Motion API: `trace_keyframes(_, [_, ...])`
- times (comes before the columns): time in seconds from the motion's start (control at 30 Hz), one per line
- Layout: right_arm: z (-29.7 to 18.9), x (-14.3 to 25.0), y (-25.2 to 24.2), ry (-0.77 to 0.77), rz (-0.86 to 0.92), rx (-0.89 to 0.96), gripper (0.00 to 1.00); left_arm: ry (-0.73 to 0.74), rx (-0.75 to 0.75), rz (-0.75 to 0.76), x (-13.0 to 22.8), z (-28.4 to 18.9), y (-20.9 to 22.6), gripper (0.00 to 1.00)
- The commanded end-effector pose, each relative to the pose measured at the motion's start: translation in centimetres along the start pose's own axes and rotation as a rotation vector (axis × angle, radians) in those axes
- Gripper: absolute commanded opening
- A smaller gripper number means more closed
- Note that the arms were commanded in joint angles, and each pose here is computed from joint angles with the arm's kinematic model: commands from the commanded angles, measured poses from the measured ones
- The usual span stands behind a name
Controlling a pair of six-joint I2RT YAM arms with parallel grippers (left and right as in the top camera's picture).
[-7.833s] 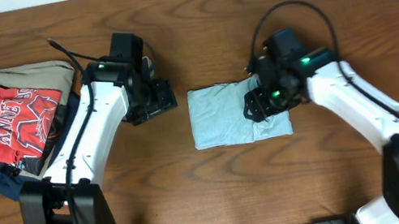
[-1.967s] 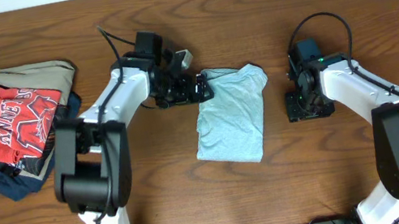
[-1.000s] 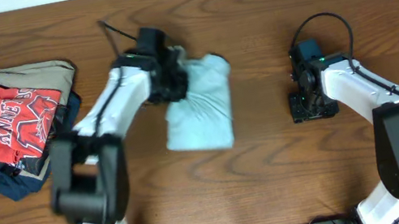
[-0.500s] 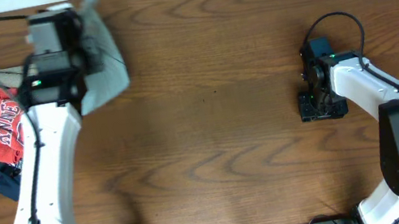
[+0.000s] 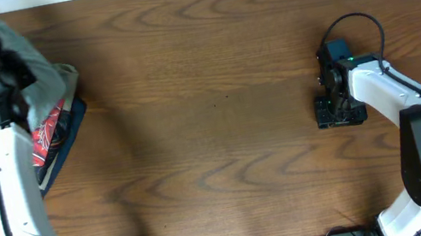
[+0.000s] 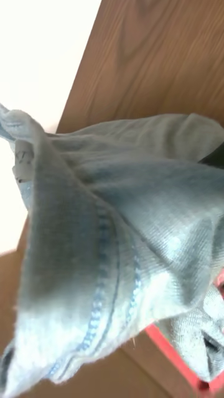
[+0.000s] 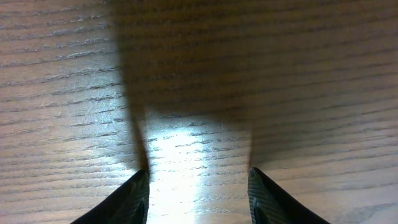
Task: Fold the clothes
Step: 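Carry the T-shirt left and lower it onto the clothes stack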
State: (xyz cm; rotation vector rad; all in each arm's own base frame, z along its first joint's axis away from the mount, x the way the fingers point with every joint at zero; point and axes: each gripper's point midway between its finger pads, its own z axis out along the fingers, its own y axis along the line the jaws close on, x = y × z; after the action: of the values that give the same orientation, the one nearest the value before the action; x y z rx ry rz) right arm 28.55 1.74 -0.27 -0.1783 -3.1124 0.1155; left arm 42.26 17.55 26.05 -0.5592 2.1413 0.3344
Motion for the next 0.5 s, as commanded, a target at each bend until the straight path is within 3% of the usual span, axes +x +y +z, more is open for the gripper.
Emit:
trace_keyframes(0.0, [-0.6,-0.5,-0.3,-0.023,-0.004,0.007,0.50,0.032,-0.070,-0.027,0.7,1.7,3.0,0.07])
trace_keyframes(0.17, [-0.6,-0.3,-0.3,-0.016,-0.005,0.009,0.50,0.117,-0.159,-0.084,3.3,4.6,7.8,0.11])
trace_keyframes(0.23, [-0.6,-0.3,-0.3,-0.016,-0.005,0.005,0.50,0.154,-0.195,-0.118,4.5,5.6,9.9,0.40])
trace_keyframes(0.27, [-0.6,-0.3,-0.2,-0.015,-0.005,0.004,0.50,0.167,-0.211,-0.147,5.0,5.9,10.7,0.68])
trace_keyframes(0.3, [-0.6,-0.3,-0.2,-0.015,-0.004,0.003,0.50,0.178,-0.227,-0.185,5.5,6.1,11.5,0.88])
trace_keyframes(0.33, [-0.6,-0.3,-0.2,-0.015,-0.005,0.003,0.51,0.189,-0.242,-0.241,6.0,6.3,12.4,1.00])
trace_keyframes(0.47, [-0.6,-0.3,-0.2,-0.015,-0.005,0.003,0.51,0.187,-0.133,-0.341,5.9,6.4,12.2,0.98])
